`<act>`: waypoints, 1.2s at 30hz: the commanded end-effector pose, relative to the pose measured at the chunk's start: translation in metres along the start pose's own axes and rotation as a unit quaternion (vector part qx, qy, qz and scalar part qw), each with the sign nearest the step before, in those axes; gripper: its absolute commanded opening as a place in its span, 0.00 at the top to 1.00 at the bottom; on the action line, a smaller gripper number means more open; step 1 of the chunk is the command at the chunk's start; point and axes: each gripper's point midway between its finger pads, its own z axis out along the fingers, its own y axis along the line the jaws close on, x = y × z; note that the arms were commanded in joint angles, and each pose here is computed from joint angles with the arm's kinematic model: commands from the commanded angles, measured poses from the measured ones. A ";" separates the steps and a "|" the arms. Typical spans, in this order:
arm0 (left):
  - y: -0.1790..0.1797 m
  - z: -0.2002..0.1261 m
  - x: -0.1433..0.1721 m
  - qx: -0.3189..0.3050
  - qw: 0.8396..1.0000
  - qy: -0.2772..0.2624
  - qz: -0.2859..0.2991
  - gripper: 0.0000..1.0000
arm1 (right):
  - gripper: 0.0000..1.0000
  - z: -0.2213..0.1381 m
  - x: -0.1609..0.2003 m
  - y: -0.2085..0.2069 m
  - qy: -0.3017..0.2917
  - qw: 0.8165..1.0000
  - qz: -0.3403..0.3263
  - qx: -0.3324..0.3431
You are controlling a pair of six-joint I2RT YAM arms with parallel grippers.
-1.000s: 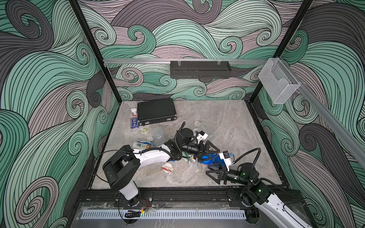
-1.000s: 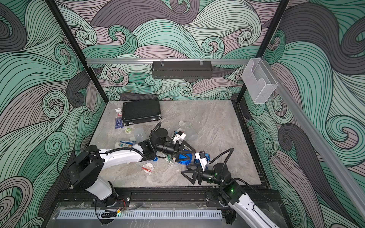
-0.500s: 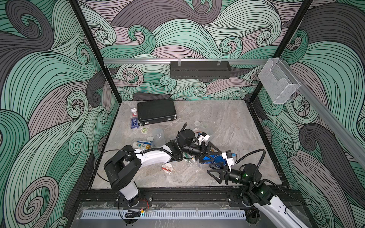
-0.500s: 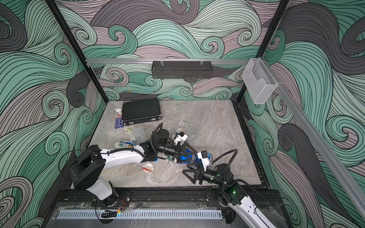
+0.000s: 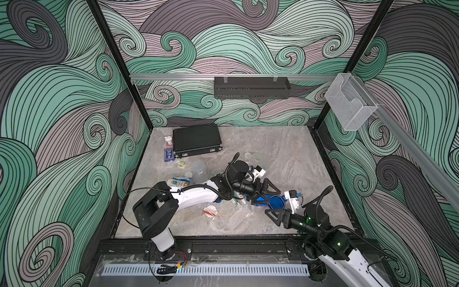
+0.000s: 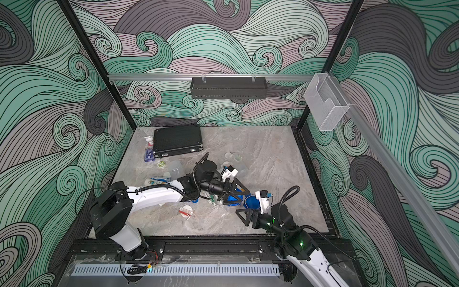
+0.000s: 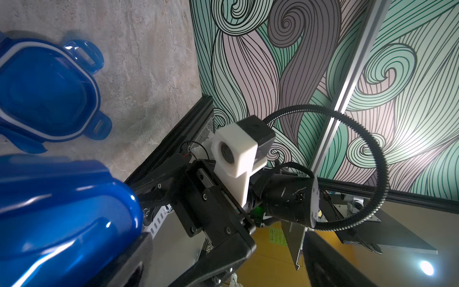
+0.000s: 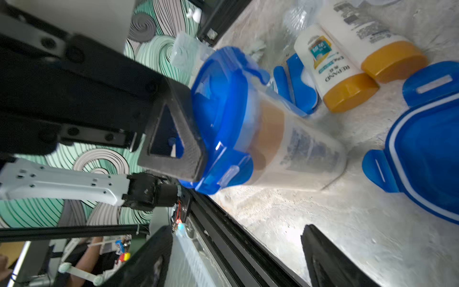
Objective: Take out toiletry kits
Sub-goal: Adjust the container at the center of the board.
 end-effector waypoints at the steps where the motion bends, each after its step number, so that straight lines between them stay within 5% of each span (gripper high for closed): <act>1: 0.079 0.001 0.001 -0.108 0.990 -0.011 -0.090 0.05 | 0.20 0.010 -0.018 0.009 -0.047 0.995 0.068 -0.055; 16: 0.089 0.004 0.000 -0.109 0.989 -0.007 -0.100 0.06 | 0.23 0.009 -0.032 0.024 -0.069 0.983 0.112 -0.125; 36: 0.130 0.000 0.013 -0.129 0.983 -0.006 -0.128 0.08 | 0.24 0.000 -0.027 0.056 -0.040 0.976 0.076 -0.198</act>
